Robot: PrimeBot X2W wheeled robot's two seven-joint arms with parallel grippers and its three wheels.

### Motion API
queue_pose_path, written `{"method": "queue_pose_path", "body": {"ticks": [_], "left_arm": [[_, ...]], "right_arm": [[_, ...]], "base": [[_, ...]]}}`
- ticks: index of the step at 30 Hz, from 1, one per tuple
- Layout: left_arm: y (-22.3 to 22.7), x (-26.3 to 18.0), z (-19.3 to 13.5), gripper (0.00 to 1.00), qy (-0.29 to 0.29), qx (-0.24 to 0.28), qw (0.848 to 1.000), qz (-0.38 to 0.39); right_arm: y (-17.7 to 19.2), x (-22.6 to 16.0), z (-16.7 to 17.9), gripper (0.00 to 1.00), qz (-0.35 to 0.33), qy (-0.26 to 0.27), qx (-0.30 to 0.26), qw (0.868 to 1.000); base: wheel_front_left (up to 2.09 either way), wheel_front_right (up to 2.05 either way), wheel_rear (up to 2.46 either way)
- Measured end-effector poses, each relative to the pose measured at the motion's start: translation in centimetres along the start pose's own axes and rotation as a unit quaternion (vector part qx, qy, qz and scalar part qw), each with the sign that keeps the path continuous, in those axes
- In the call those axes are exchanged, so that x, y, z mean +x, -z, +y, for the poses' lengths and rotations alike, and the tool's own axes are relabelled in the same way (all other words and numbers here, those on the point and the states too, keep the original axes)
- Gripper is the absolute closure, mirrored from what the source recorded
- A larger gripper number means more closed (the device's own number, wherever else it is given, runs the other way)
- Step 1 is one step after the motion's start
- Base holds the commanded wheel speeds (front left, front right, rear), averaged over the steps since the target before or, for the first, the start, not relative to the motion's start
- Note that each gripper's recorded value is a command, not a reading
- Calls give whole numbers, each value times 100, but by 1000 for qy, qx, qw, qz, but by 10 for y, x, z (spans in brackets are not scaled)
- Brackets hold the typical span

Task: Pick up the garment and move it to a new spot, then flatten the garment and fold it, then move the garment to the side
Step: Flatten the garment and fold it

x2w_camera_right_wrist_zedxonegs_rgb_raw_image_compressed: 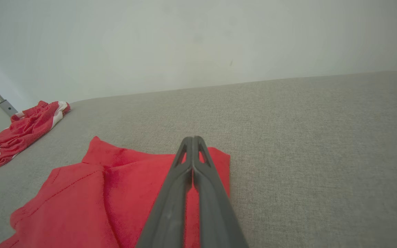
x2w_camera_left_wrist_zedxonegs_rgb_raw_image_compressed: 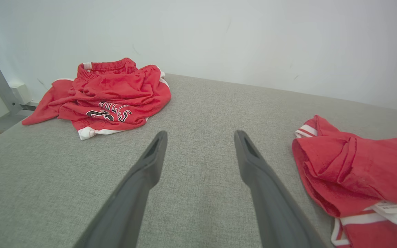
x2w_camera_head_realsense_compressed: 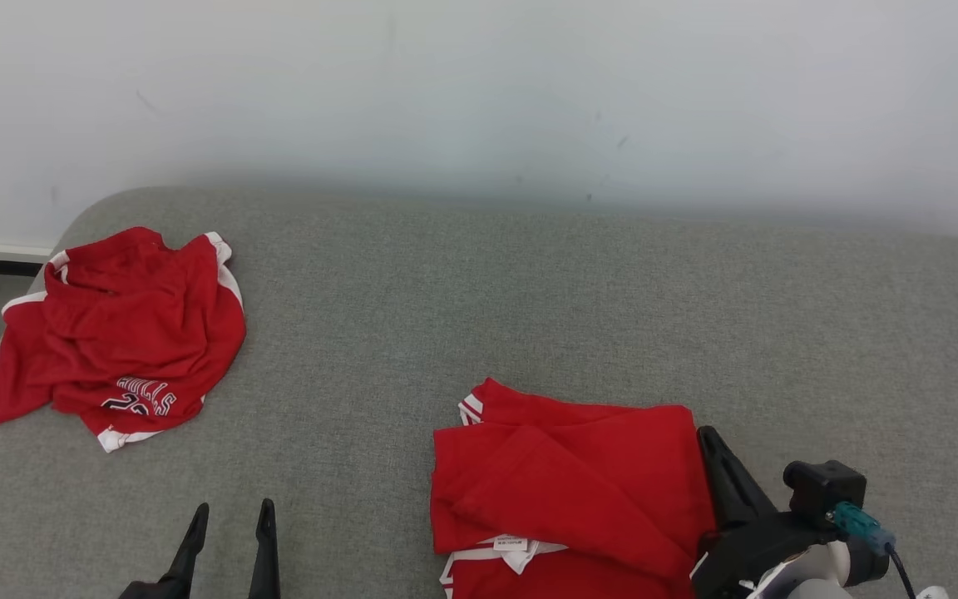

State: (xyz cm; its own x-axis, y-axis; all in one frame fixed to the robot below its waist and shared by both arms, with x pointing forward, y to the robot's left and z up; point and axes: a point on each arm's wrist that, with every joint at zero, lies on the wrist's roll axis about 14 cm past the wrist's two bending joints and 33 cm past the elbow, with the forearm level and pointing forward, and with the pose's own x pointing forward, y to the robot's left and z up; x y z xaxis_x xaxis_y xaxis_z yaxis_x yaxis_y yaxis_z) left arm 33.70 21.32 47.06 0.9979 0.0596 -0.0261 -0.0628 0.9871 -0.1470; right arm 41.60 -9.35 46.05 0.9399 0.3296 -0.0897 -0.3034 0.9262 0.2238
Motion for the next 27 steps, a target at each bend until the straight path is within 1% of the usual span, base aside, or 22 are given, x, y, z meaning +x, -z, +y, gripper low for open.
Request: {"method": "queue_pose_path", "body": {"ticks": [3,8,11,18,20,24,27], "left_arm": [[0,0,1,0,-2,0,1000,0],[-2,0,4,0,-7,0,1000,-2],[-1,-2,6,0,-10,0,1000,-1],[-1,-3,7,0,-12,-2,1000,-2],[-2,-3,7,0,-12,-2,1000,-3],[-2,-2,7,0,-11,-3,1000,-3],[-2,-2,6,0,-10,-3,1000,-3]], "right_arm": [[19,-1,4,100,36,-15,-25,999],[49,-2,11,100,91,-35,-46,994],[59,-1,24,100,111,-53,-44,991],[76,-6,75,100,134,-118,-18,984],[76,-8,84,100,134,-130,-7,982],[77,-13,93,100,136,-152,-12,979],[77,-17,100,100,136,-163,3,977]], "base": [[0,0,0],[0,0,0],[0,0,0],[0,0,0],[0,0,0],[0,0,0],[0,0,0]]}}
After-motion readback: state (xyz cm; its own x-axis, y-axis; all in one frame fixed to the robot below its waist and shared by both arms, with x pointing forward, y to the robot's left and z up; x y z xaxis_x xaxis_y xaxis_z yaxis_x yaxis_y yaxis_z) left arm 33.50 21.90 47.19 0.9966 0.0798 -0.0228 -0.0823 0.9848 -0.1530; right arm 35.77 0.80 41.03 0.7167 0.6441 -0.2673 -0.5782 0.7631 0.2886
